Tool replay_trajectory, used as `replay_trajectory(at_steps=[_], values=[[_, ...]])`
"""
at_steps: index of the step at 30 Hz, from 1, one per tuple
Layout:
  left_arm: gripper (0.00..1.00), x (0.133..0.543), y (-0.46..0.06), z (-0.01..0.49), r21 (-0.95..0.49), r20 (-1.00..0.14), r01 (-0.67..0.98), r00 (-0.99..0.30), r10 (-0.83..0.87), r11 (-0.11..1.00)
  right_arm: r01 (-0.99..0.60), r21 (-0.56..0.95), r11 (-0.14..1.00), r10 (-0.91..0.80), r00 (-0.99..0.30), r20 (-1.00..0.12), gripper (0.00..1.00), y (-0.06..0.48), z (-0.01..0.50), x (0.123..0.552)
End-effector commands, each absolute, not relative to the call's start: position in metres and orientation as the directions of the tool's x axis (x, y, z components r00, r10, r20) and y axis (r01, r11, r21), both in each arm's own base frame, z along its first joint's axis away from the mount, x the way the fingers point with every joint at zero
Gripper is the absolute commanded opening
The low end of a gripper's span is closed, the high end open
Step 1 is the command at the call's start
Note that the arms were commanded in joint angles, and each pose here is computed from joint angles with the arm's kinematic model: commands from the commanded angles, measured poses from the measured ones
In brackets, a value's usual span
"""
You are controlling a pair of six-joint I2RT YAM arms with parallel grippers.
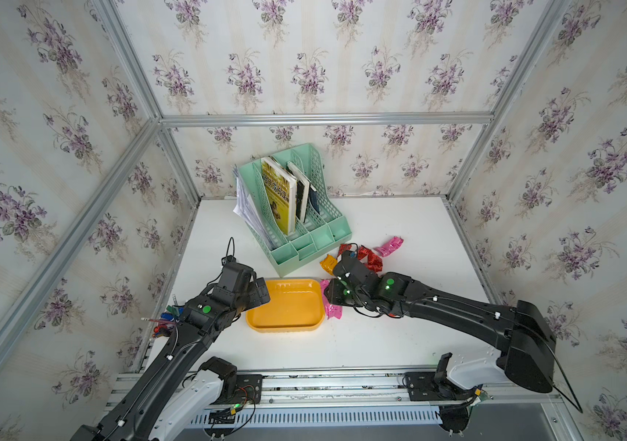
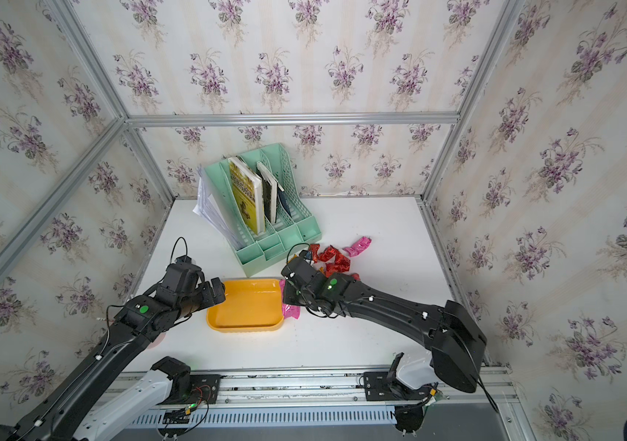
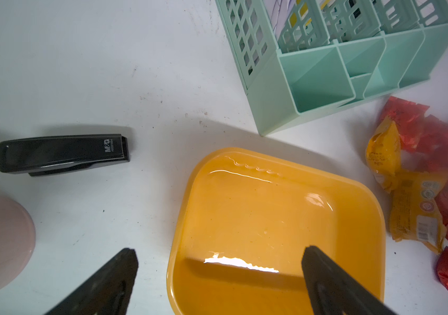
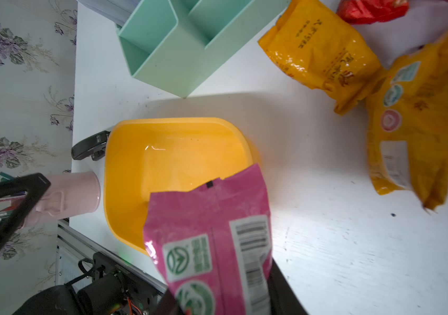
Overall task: Put the tea bags into the storage box
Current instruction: Place the tea bag in the storage box.
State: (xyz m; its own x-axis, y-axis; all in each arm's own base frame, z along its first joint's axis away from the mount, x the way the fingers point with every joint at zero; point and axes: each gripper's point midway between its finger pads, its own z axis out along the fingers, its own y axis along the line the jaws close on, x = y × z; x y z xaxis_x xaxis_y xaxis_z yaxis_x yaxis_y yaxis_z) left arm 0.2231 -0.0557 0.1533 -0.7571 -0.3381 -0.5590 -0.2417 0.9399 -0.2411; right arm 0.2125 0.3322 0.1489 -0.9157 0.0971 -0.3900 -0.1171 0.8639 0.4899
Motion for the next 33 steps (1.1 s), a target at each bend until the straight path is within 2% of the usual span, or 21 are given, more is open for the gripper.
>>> replay_trajectory(at_steps=[1, 6, 13, 17, 21, 25, 33], values=[[0.99, 0.207, -0.055, 0.146, -0.262, -0.522, -0.250, -0.776, -0.355, 0.932, -0.086, 0.528, 0.845, 0.164, -0.898, -0.408, 0.35, 0.359, 0.158, 0.221], [0.99, 0.186, -0.046, 0.136, -0.284, -0.506, -0.297, -0.762, -0.405, 0.912, -0.058, 0.504, 0.862, 0.166, -0.906, -0.389, 0.33, 0.383, 0.140, 0.219], [0.99, 0.167, -0.043, 0.140, -0.336, -0.516, -0.284, -0.742, -0.428, 0.898, 0.011, 0.411, 0.912, 0.199, -0.886, -0.418, 0.34, 0.382, 0.106, 0.233], [0.99, 0.169, -0.041, 0.144, -0.351, -0.546, -0.277, -0.716, -0.436, 0.895, 0.027, 0.334, 0.942, 0.173, -0.893, -0.415, 0.37, 0.387, 0.088, 0.238], [0.99, 0.169, -0.045, 0.143, -0.350, -0.532, -0.258, -0.736, -0.418, 0.900, 0.054, 0.281, 0.958, 0.168, -0.900, -0.402, 0.44, 0.385, 0.076, 0.238], [0.99, 0.170, -0.051, 0.140, -0.344, -0.511, -0.236, -0.765, -0.392, 0.909, 0.074, 0.275, 0.959, 0.188, -0.890, -0.415, 0.56, 0.378, 0.085, 0.238], [0.99, 0.173, -0.059, 0.139, -0.358, -0.505, -0.197, -0.781, -0.367, 0.913, 0.084, 0.307, 0.948, 0.235, -0.835, -0.498, 0.62, 0.342, 0.135, 0.242]])
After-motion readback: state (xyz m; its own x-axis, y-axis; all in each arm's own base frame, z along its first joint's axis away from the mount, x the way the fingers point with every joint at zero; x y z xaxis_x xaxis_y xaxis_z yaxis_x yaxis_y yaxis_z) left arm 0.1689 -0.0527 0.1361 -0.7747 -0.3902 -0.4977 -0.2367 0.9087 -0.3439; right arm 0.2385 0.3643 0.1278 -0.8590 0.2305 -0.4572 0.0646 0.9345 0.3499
